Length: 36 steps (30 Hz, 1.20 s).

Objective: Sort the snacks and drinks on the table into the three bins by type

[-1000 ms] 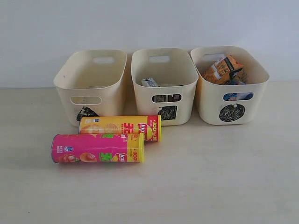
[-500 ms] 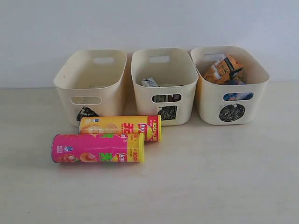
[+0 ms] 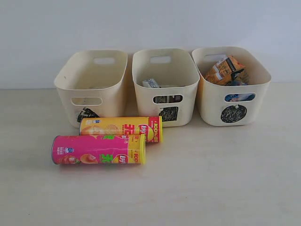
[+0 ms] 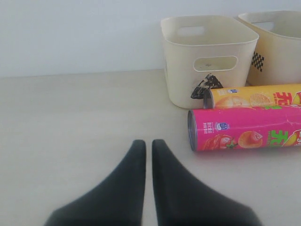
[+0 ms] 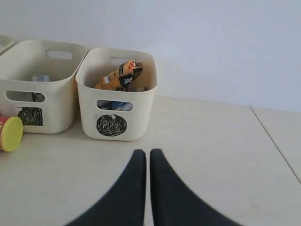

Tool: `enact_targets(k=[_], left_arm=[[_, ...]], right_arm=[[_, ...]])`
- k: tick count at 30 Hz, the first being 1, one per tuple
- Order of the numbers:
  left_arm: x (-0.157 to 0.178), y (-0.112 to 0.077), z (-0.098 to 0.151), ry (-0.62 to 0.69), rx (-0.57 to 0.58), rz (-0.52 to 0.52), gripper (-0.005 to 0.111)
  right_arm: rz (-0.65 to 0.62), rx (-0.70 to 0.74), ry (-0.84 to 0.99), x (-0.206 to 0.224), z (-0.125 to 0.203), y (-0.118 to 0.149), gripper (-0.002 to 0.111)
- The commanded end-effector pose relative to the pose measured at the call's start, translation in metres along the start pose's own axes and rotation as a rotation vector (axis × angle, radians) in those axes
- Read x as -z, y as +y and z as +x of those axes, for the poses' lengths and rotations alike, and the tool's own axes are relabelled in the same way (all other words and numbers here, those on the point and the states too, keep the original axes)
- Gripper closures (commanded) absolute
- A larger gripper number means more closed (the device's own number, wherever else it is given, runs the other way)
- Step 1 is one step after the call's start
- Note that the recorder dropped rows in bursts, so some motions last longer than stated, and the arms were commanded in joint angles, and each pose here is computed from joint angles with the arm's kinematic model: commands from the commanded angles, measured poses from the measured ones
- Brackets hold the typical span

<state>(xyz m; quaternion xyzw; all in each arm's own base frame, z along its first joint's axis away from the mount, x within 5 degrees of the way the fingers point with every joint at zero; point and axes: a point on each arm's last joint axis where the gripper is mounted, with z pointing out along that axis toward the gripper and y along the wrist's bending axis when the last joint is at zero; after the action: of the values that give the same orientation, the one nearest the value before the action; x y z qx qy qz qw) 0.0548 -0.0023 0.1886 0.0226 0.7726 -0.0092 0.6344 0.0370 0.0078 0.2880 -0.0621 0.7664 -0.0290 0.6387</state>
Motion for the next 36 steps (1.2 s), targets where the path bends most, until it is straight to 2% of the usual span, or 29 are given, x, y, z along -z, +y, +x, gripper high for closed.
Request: enact_targets(k=[1,12,28,36], left_arm=[[0.000,0.000,0.000,-0.007,-0.009,-0.003,0.103],[0.000,0.000,0.001,-0.003,-0.009,-0.003,0.103],[0.000,0.000,0.001,-0.007,-0.009,-0.003,0.103],[0.000,0.000,0.001,-0.007,-0.009,-0.003,0.103]], right_arm=[[0.053,-0.029,-0.069,-0.007,0.012,-0.003,0.108],[0.123,-0.127,-0.029,-0.021,0.059,-0.005,0.108],[0.118,-0.134,0.037,-0.035,0.098,-0.001,0.108],[0.122,-0.123,0.052,-0.035,0.099,-0.001,0.108]])
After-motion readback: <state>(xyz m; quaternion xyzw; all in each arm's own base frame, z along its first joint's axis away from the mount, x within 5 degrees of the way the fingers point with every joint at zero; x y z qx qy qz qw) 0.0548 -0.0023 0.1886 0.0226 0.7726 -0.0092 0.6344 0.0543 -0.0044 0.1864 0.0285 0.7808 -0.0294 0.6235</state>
